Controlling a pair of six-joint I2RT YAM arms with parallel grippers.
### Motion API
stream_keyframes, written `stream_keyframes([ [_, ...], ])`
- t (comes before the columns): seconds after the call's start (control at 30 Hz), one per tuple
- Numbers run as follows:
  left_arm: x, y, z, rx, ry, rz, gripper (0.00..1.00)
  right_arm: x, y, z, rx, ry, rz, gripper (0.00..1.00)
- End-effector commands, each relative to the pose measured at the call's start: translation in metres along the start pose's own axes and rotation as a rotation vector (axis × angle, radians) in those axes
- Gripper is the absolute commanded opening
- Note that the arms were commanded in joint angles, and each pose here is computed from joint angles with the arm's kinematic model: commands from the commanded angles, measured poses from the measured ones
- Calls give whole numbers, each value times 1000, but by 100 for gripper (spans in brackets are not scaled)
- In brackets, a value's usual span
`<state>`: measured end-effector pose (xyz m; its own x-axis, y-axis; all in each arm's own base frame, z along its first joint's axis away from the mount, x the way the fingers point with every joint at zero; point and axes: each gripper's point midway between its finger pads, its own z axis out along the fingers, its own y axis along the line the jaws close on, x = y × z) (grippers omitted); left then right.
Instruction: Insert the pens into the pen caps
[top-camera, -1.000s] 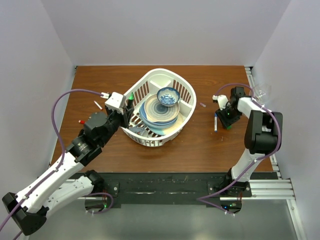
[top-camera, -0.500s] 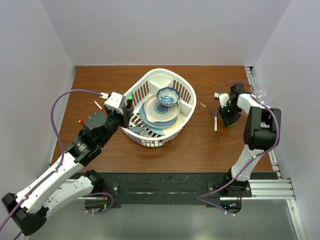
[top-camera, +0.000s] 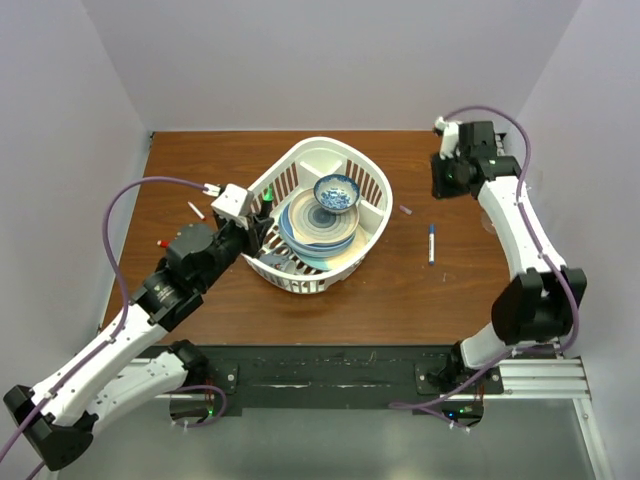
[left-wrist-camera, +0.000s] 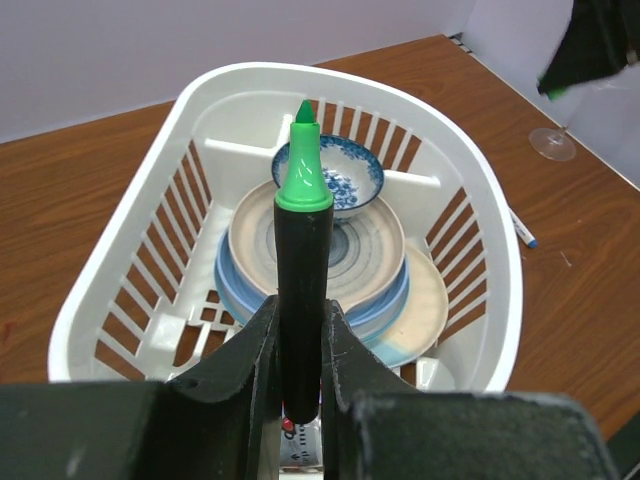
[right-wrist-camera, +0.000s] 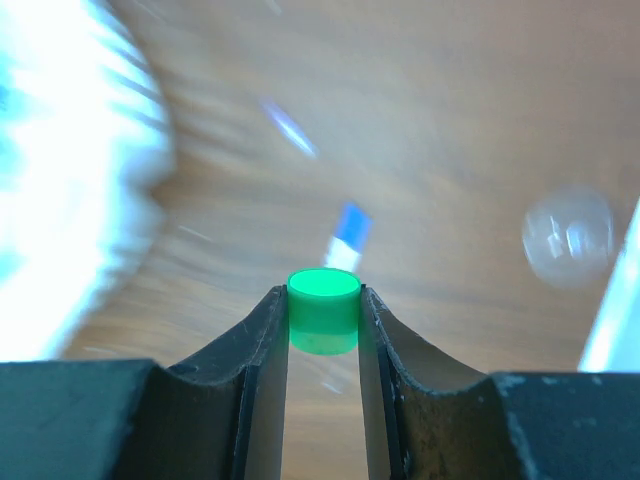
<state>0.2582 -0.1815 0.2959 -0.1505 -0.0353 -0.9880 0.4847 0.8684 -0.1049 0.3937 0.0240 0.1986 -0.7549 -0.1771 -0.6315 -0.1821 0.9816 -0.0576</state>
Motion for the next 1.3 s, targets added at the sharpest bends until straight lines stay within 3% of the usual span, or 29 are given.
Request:
stream_keyframes([
  [0.0,-16,-29,-1,134,-13,-94,0,-60,74,-62,-118,-218,78,0],
  [0.13,-8,-53,0,249,29,-167,0,-85,136,-104,-298,-374,195,0],
  [0.17,-6,-61,0,289,38,-183,0,-99,156,-130,-372,-471,203,0],
  [0.37,1,-80,5,375,73,-277,0,-108,215,-174,-514,-608,328,0],
  [0.77,17,-75,27,311,120,-308,0,-106,275,-181,-549,-591,433,0],
  [1.27,18,-72,28,297,114,-296,0,-97,290,-159,-508,-555,427,0],
])
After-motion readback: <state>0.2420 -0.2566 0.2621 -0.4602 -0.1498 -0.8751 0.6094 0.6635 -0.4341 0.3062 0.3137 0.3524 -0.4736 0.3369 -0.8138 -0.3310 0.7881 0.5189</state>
